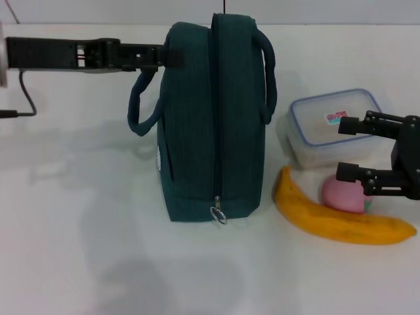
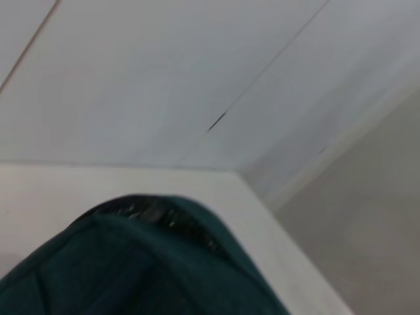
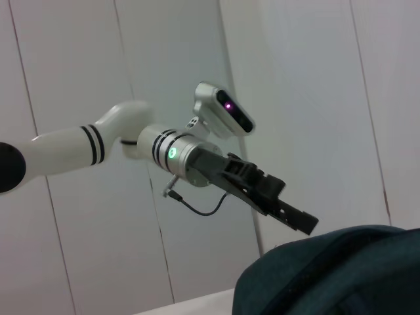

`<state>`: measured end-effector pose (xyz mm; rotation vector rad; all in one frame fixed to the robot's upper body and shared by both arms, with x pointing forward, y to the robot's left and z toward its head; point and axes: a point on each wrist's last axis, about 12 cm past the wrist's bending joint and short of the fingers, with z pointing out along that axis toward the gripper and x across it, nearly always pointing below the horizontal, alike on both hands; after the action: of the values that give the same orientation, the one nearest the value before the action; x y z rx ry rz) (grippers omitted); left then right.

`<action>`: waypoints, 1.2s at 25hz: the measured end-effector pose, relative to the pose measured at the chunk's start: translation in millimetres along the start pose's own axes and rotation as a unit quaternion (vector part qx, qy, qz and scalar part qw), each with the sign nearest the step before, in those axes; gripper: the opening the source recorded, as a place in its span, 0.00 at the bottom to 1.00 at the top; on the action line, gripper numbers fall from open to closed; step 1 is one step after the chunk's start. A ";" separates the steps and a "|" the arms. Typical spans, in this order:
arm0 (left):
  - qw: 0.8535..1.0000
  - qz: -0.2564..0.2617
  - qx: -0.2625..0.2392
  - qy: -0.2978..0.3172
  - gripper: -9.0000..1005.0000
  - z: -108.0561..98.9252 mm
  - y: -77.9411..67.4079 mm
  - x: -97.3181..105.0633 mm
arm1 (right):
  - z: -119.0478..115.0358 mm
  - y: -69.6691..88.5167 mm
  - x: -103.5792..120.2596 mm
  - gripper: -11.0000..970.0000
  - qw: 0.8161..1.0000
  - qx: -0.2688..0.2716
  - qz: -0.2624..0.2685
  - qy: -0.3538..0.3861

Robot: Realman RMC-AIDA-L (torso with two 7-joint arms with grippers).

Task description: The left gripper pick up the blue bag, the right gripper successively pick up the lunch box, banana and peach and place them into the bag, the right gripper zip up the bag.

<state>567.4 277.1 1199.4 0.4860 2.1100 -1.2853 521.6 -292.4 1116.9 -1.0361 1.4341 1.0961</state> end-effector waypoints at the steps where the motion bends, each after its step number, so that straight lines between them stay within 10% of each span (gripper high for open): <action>1: 1.000 -0.008 -0.009 0.011 0.86 3.3 -1.0 -3.1 | -0.4 0.4 0.6 0.80 1.000 0.001 0.000 0.000; 22: 0.992 -0.016 -0.082 0.092 0.85 40.7 -2.6 -24.8 | -17.6 19.3 16.2 0.78 1.000 0.021 0.003 -0.022; 30: 0.992 -0.011 -0.082 0.096 0.63 42.3 -3.2 -25.0 | -21.3 25.7 20.7 0.78 0.999 0.022 0.007 -0.026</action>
<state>597.3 238.2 1203.8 0.5335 2.3636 -1.1019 489.6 -308.6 1100.7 -0.9608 1.4189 1.0884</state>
